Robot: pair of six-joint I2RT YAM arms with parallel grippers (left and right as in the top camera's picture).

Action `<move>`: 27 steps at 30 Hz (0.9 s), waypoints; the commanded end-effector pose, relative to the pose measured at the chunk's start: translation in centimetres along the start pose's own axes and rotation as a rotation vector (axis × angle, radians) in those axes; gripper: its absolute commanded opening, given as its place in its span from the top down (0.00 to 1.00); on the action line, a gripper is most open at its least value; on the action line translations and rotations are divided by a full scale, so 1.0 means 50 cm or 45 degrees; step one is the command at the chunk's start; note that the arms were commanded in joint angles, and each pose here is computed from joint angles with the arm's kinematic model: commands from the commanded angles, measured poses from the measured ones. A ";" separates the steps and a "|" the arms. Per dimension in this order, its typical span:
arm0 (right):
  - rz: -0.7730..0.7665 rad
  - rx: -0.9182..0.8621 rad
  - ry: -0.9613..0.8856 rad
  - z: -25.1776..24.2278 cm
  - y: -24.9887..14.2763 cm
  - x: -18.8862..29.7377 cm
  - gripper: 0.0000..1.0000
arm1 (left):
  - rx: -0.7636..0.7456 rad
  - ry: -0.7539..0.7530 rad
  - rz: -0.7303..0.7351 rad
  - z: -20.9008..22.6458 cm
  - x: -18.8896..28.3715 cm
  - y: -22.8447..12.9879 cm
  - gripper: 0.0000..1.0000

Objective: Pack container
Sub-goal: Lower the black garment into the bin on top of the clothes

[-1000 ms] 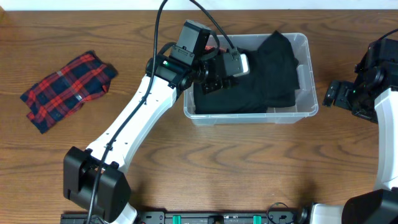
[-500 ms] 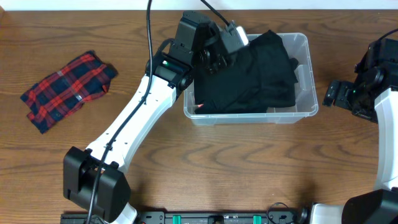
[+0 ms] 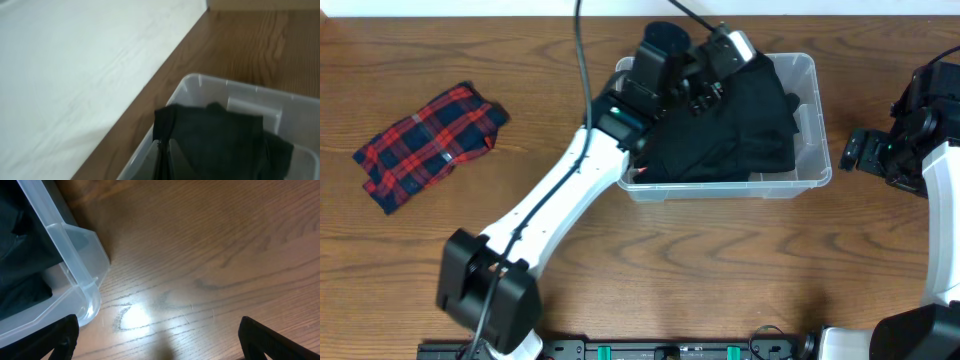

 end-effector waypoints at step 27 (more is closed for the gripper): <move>-0.026 -0.012 -0.015 -0.002 0.002 0.011 0.01 | 0.108 -0.096 0.354 -0.029 -0.212 -0.298 0.94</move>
Point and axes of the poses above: each gripper's point midway between its finger pads, its own x axis back along the fingers, its own z axis along the line the jaws close on, y = z × x, the point moved 7 cm from there along x, back along the fingers, and after that the axes turned 8 degrees about x, right-handed, at the moved point
